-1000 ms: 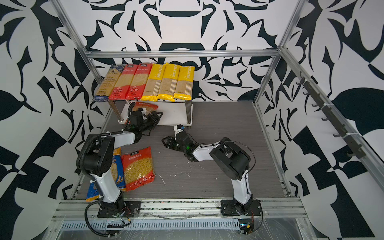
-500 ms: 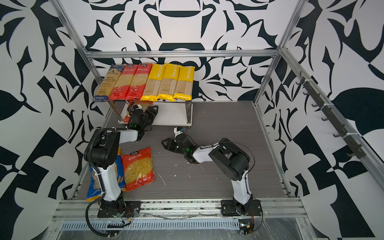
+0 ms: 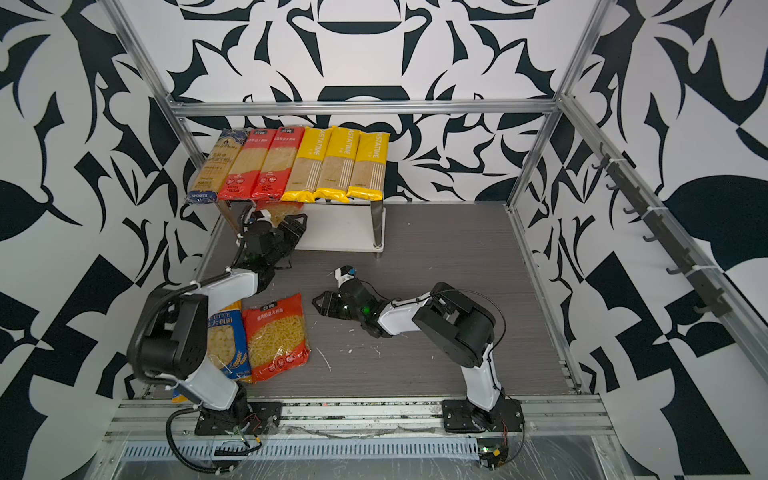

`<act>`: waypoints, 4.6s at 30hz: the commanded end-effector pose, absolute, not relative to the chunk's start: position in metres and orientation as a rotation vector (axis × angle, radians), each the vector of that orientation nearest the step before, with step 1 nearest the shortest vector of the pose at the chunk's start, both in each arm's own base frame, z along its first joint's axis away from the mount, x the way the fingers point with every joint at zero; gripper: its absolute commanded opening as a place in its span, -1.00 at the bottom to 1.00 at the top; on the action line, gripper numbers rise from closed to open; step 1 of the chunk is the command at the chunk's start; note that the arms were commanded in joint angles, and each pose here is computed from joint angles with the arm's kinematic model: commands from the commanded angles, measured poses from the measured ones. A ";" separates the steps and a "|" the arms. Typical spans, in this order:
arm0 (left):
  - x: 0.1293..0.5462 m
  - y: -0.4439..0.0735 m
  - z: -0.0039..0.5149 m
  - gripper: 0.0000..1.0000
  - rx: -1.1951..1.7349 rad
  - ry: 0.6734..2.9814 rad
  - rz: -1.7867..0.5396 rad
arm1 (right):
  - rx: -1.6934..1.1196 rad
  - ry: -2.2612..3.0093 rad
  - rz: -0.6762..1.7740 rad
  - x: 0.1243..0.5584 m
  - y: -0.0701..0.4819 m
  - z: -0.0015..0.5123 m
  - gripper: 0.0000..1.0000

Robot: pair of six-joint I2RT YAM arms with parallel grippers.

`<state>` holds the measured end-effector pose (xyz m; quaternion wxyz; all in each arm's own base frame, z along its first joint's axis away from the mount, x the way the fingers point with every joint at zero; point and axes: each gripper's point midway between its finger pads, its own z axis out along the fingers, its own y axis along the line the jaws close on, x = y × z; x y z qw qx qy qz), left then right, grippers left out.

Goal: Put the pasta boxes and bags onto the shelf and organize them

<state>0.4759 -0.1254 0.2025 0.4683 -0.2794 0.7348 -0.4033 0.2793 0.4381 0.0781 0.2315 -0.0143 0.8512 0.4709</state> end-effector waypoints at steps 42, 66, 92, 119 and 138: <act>0.305 -0.097 0.215 0.56 -0.545 2.037 -0.827 | -0.275 2.471 1.155 0.228 0.472 0.073 -0.94; 0.293 -0.116 0.193 0.55 -0.477 2.141 -0.894 | -0.083 2.575 0.977 0.212 0.336 0.062 -0.77; 0.302 -0.164 0.065 0.56 -0.341 2.540 -1.003 | 0.161 2.500 0.988 0.326 0.314 0.061 0.07; 0.303 -0.202 0.114 -0.40 -0.143 2.444 -1.138 | -0.043 2.129 1.327 0.328 0.349 0.162 -0.96; 0.279 -0.223 0.250 -0.66 0.223 1.963 -1.227 | -0.298 1.763 1.322 0.302 0.347 0.280 -1.00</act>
